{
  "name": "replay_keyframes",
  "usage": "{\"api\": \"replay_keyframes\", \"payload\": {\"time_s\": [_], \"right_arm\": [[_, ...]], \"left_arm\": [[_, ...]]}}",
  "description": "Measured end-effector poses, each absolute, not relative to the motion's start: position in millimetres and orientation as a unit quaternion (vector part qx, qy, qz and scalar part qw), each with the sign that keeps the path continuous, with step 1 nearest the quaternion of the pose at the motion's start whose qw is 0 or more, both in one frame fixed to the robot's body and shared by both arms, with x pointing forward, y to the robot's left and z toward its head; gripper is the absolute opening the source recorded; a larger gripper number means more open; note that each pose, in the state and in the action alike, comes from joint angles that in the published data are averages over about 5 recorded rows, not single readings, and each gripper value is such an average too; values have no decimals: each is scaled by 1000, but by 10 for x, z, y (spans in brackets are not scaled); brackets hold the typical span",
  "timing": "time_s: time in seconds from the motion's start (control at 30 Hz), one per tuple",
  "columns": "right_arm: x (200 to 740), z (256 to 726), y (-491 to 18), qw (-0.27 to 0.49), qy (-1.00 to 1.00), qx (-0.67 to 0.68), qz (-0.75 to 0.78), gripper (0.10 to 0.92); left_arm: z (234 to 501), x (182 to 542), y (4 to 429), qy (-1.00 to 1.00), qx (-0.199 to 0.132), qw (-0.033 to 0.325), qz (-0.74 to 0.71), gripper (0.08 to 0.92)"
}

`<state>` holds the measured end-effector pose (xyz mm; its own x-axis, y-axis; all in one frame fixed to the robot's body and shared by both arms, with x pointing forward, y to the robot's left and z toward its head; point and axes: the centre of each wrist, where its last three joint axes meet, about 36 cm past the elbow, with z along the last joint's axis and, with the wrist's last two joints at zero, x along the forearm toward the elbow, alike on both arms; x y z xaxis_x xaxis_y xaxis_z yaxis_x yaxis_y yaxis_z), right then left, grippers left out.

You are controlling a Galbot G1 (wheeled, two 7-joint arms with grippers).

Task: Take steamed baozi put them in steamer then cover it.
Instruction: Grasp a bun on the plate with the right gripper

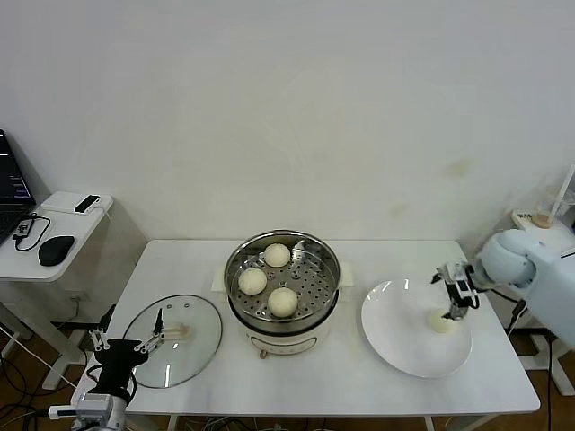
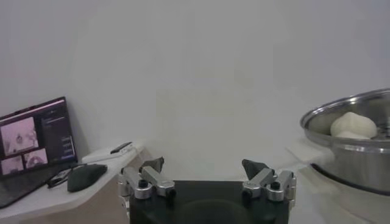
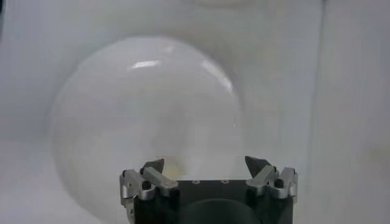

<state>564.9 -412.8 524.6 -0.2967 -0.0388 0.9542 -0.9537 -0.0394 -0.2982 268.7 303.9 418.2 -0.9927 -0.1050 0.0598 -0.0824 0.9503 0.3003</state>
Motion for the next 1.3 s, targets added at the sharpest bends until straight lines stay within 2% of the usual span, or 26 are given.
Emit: {"api": "replay_keyframes", "payload": {"time_s": [0.37, 0.93, 1.3], "right_arm": [[5686, 4831, -4307, 429, -566, 423, 563, 823], [5828, 4458, -4252, 446, -569, 416, 552, 797], [5868, 4454, -4206, 450, -570, 414, 548, 650]], "left_arm": [[4199, 2648, 3052, -986, 51, 40, -152, 823], [4179, 2661, 3087, -986, 54, 42, -154, 823], [4187, 2650, 3087, -986, 55, 42, -153, 823]]}}
